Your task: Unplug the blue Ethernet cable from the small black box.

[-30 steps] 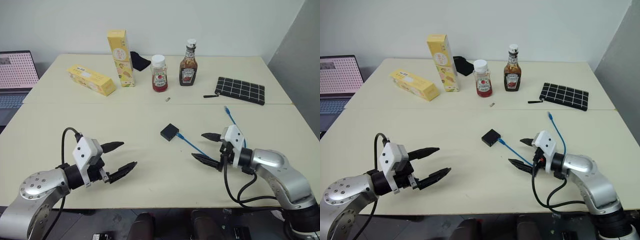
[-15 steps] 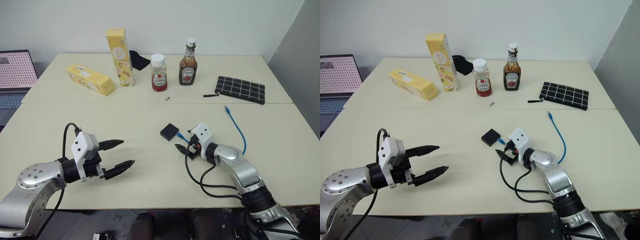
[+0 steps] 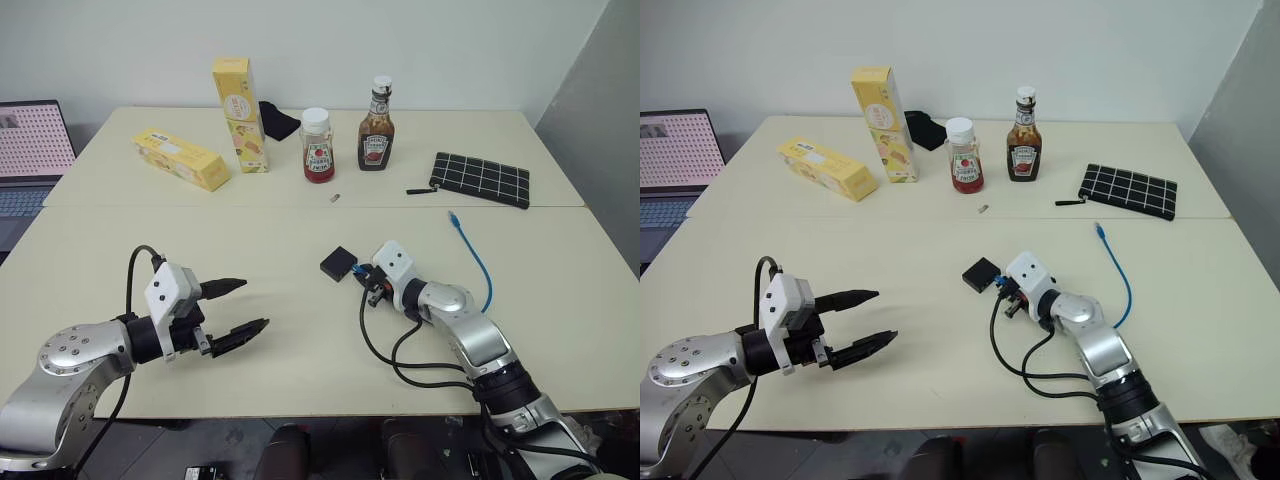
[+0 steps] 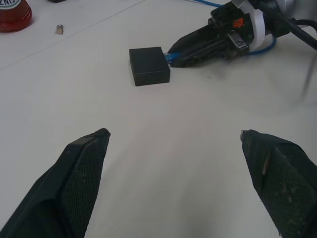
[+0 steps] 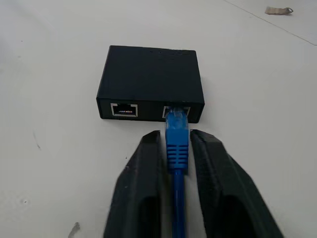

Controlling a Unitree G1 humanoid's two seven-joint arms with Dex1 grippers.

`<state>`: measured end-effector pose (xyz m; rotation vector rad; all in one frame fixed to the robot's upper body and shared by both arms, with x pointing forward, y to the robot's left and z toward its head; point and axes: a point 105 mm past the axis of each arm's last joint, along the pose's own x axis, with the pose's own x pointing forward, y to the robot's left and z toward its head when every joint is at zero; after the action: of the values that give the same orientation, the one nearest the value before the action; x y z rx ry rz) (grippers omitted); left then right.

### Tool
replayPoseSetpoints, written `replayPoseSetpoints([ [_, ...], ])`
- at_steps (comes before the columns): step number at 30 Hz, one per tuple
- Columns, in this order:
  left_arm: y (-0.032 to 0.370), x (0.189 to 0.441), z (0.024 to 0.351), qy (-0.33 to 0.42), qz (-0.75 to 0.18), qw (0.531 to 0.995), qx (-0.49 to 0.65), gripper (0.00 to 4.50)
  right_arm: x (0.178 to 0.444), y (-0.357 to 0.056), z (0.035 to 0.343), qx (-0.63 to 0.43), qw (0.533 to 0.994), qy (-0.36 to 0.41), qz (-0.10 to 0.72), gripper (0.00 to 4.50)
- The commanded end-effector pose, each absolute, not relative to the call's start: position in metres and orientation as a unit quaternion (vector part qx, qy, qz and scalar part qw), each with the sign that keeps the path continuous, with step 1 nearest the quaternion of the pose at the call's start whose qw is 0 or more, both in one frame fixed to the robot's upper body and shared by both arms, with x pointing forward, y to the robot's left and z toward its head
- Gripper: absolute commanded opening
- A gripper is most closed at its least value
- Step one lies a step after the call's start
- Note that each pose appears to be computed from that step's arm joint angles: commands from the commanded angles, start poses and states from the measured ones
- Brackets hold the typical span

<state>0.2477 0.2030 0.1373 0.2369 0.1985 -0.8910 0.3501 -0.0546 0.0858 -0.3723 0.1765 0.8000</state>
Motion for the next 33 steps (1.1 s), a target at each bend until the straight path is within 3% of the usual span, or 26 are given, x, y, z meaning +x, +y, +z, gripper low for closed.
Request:
replayPoseSetpoints([
  [1, 0.21, 0.258, 0.147, 0.067, -0.398, 0.909, 0.105, 4.5, 0.35, -0.053, 0.102, -0.216, 0.888, 0.052, 0.403, 0.24],
  [8, 0.21, 0.266, 0.158, 0.052, -0.392, 0.919, 0.005, 4.5, 0.339, -0.038, 0.127, -0.296, 0.833, -0.042, 0.465, 0.24],
  [14, 0.194, 0.261, 0.164, 0.072, -0.435, 0.895, -0.075, 4.5, 0.311, -0.018, 0.149, -0.42, 0.704, -0.191, 0.54, 0.24],
  [19, 0.184, 0.26, 0.167, 0.083, -0.46, 0.879, -0.095, 4.5, 0.3, -0.008, 0.174, -0.447, 0.639, -0.288, 0.556, 0.24],
  [33, 0.166, 0.255, 0.174, 0.077, -0.508, 0.848, -0.132, 4.5, 0.284, 0.004, 0.207, -0.437, 0.579, -0.431, 0.537, 0.24],
])
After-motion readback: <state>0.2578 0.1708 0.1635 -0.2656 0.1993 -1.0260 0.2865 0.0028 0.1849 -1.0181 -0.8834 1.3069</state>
